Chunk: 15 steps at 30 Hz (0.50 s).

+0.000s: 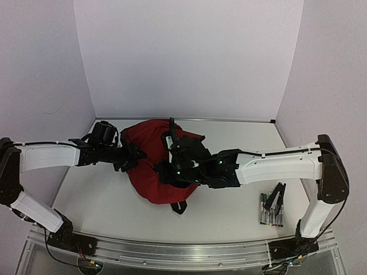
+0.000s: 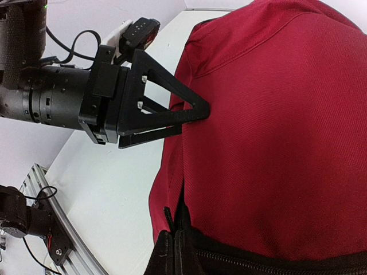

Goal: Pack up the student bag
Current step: Zip the student bag at the center of the board.

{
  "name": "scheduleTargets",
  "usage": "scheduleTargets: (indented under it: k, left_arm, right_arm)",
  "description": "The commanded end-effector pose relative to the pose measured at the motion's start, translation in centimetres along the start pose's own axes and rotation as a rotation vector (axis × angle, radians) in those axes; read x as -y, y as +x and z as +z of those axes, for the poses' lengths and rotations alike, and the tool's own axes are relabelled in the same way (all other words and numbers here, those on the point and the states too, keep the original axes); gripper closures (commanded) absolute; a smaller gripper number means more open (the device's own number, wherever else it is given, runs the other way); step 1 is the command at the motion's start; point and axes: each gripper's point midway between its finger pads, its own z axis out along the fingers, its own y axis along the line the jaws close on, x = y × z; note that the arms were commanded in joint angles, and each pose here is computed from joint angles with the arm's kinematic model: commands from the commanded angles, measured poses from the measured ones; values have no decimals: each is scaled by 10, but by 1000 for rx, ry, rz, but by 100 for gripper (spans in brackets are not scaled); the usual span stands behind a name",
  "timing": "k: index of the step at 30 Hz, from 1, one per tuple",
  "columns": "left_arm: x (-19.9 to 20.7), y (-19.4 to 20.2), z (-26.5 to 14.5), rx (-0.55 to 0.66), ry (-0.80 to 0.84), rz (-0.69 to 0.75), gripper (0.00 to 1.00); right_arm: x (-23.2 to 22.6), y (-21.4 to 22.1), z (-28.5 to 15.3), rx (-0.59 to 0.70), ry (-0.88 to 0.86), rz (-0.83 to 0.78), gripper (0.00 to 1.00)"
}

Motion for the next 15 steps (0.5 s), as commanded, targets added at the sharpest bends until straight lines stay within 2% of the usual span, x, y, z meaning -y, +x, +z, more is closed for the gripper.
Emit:
scheduleTargets:
  k: [1, 7, 9, 15]
  left_arm:
    - [16, -8, 2, 37, 61, 0, 68]
    - [18, -15, -9, 96, 76, -1, 97]
    - [16, -18, -13, 111, 69, -1, 100]
    - [-13, -47, -36, 136, 86, -57, 100]
  right_arm:
    - [-6, -4, -7, 33, -13, -1, 100]
    - [-9, -10, -24, 71, 1, -11, 100]
    - [-4, -11, -29, 83, 21, 6, 100]
    - [22, -20, -52, 138, 124, 52, 100]
